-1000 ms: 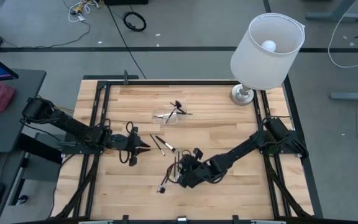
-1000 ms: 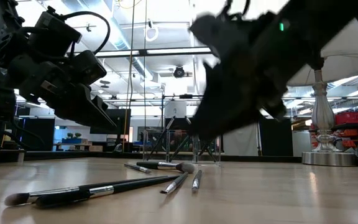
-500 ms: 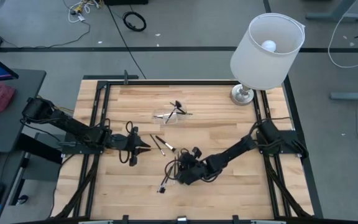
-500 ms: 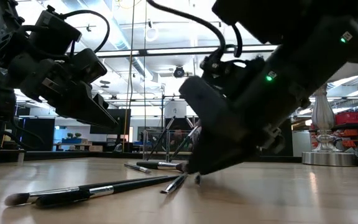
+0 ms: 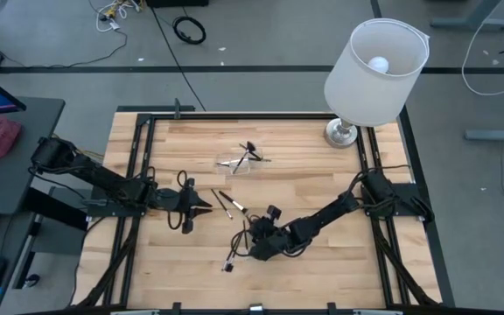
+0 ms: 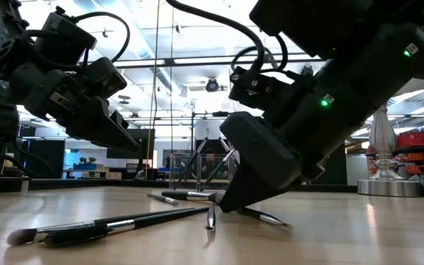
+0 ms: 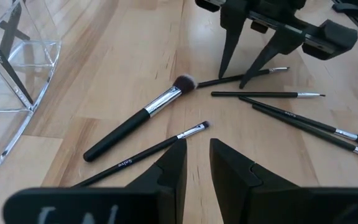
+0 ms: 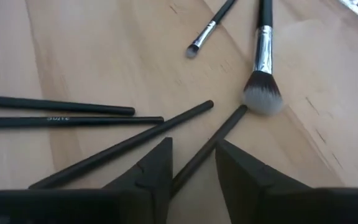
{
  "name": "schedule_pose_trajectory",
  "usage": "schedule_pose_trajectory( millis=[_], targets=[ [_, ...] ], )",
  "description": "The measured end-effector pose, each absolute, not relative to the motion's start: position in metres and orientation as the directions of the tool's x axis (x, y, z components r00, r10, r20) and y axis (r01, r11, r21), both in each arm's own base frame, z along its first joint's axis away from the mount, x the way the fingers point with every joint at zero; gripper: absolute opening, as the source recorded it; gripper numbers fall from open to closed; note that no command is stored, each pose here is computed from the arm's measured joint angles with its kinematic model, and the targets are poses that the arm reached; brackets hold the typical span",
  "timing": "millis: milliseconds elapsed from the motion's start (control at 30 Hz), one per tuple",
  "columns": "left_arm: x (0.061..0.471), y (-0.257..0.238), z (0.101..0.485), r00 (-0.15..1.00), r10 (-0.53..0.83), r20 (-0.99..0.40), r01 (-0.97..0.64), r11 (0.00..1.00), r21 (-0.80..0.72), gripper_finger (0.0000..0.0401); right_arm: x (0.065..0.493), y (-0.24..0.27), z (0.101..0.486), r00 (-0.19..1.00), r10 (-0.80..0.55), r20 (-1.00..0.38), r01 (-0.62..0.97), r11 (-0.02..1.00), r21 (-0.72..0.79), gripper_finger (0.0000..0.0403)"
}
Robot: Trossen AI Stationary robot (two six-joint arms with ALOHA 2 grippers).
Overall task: Put items in baskets/containers
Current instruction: Put the black eyeshadow brush into the transparent organizer
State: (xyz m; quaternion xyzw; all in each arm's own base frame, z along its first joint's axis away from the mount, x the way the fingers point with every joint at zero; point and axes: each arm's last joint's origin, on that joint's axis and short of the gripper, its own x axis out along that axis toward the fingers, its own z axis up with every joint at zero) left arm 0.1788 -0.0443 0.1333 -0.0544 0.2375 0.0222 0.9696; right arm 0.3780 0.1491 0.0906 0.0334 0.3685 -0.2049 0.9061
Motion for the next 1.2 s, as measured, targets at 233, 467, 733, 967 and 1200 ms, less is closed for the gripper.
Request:
schedule_pose_trajectory(
  millis=[233,467,733,967,1200],
  targets=[
    [0.179,-0.044,0.133,0.886,0.014,-0.464,-0.066,0.993,-0.097,0.0071,0.383,0.133,0.089,0.609,-0.264,-0.748,0.318,0.945,-0.075,0.01],
    [0.179,-0.044,0.133,0.886,0.013,-0.464,-0.066,0.993,-0.097,0.0071,0.382,0.12,0.104,0.591,-0.275,-0.758,0.242,0.957,-0.158,0.0112],
    [0.179,-0.044,0.133,0.886,0.013,-0.464,-0.066,0.993,-0.097,0.0071,0.354,0.129,0.155,0.557,-0.274,-0.784,0.296,0.948,-0.121,0.0128],
    [0.179,-0.044,0.133,0.883,0.014,-0.468,-0.066,0.993,-0.095,0.0071,0.315,0.159,0.188,0.562,-0.328,-0.76,0.211,0.945,-0.252,0.0128],
    [0.179,-0.044,0.134,0.887,0.014,-0.461,-0.067,0.993,-0.098,0.0071,0.285,0.167,0.227,0.65,-0.479,-0.59,0.141,0.839,-0.526,0.0128]
  ],
)
